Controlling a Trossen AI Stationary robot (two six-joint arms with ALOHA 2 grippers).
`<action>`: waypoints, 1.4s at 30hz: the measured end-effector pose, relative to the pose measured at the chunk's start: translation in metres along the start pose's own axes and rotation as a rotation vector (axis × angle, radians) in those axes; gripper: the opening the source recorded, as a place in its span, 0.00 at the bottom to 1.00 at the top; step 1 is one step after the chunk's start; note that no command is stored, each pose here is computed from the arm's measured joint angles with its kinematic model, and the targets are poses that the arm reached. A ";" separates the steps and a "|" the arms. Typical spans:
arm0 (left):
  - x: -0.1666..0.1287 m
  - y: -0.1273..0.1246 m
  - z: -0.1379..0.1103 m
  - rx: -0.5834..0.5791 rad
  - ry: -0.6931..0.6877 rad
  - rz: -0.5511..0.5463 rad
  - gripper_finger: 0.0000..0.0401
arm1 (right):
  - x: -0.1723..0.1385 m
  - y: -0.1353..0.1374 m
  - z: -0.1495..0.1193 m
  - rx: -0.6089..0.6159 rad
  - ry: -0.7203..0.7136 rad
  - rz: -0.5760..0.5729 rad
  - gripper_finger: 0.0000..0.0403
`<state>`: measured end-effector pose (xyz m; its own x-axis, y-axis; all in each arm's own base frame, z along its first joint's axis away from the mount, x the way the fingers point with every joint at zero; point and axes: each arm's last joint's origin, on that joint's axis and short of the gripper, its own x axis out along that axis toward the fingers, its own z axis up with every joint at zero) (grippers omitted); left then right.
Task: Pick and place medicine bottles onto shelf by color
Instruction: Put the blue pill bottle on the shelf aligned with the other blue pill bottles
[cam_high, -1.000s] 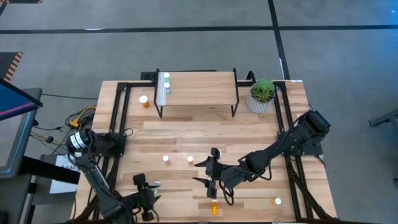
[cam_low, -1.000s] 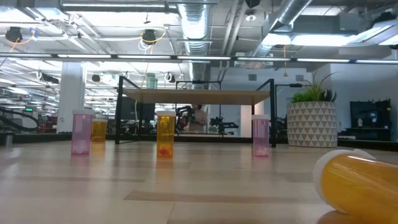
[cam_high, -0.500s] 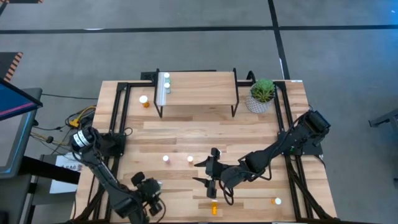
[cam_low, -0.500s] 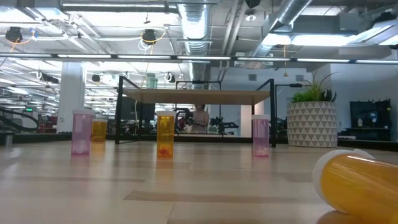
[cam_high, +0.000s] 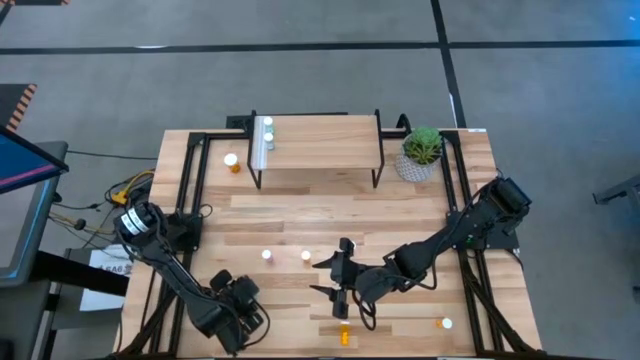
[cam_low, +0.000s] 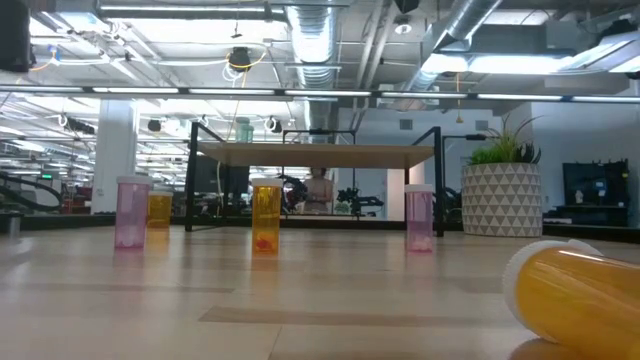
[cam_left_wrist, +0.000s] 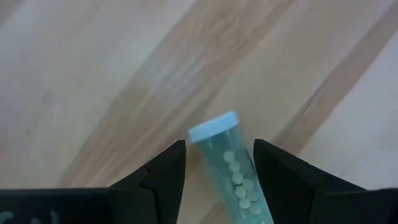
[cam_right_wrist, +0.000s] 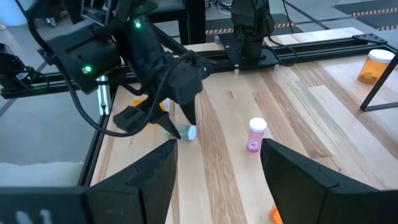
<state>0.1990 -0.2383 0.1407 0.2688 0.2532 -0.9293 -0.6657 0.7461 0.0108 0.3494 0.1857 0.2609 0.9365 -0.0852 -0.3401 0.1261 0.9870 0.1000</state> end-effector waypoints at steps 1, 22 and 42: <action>0.002 0.002 -0.001 0.001 0.012 0.004 0.44 | 0.000 0.000 0.000 0.000 0.000 0.000 0.63; -0.013 0.007 0.006 0.233 -0.064 -0.015 0.21 | 0.000 0.000 0.000 -0.001 0.000 0.000 0.63; -0.131 0.080 0.091 0.229 -0.917 -0.153 0.23 | 0.000 0.000 0.000 0.019 -0.002 0.003 0.63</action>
<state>0.1740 -0.1557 0.2973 0.8469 0.4542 -0.2766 -0.4519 0.8888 0.0760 0.3495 0.1860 0.2612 0.9377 -0.0827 -0.3375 0.1296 0.9844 0.1187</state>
